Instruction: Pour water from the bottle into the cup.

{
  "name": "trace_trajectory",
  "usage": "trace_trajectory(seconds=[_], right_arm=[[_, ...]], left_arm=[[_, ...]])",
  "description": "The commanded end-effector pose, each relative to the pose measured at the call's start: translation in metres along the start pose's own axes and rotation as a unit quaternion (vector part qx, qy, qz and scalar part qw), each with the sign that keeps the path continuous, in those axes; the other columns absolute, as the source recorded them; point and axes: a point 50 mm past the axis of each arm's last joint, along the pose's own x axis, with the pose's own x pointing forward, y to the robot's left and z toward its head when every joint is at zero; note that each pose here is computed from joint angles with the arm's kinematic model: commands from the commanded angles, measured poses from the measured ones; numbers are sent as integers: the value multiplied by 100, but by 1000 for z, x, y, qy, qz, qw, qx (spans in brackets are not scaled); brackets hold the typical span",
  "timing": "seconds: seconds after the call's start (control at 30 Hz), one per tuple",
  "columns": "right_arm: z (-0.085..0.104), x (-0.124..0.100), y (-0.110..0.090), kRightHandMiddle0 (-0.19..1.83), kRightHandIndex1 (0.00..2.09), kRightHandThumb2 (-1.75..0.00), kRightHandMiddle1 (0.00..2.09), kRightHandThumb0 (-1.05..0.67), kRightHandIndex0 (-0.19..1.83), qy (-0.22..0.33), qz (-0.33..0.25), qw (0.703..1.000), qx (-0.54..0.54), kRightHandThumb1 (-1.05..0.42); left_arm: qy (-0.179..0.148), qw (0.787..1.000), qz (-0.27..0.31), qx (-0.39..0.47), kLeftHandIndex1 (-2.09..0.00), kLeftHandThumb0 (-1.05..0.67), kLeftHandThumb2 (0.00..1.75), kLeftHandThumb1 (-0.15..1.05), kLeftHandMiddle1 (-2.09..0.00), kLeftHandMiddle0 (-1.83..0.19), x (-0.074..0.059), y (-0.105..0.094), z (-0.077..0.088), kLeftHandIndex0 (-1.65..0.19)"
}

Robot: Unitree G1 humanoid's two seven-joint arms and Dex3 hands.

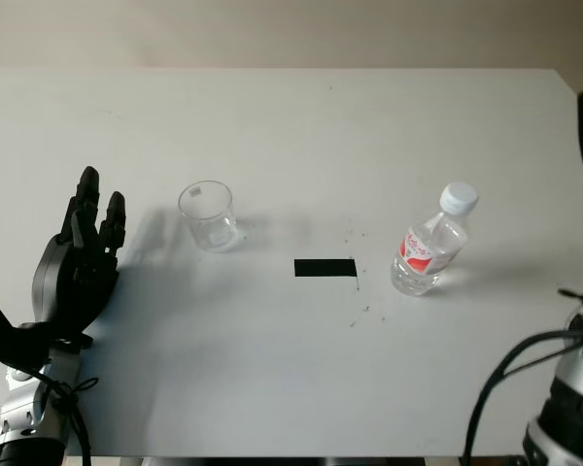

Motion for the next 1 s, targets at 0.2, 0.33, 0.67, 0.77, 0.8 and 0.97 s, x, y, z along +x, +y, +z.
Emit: trace_trajectory(seconds=[0.2,0.33,0.67,0.77,0.8,0.97], right_arm=[[-14,-24,19,-19,0,-3,0,-89,-19,89,-2,994,-64,-90],[-26,-37,28,-19,0,-6,0,-88,-19,131,-2,990,-53,-93],[-44,-64,45,-19,0,-7,0,-87,-19,195,-47,980,-20,-99],[-49,-75,46,-19,0,-7,0,-88,-19,218,-82,972,-23,-100],[-51,-77,47,-19,0,-6,0,-90,-19,224,-91,970,-26,-100],[-61,-90,48,-19,0,-6,0,-93,-19,250,-146,956,-37,-100]], left_arm=[[18,1000,9,-2,0,-79,69,105,0,19,-7,6,-6,19],[19,1000,8,4,0,-79,70,105,0,19,-7,8,-5,19],[18,1000,5,7,0,-80,69,105,0,19,-3,11,-1,19],[19,1000,4,5,0,-80,69,105,0,19,-3,13,-1,19],[20,1000,3,5,0,-80,68,105,0,19,-2,14,-1,19],[19,1000,2,3,0,-81,68,105,0,19,-1,15,0,19]])
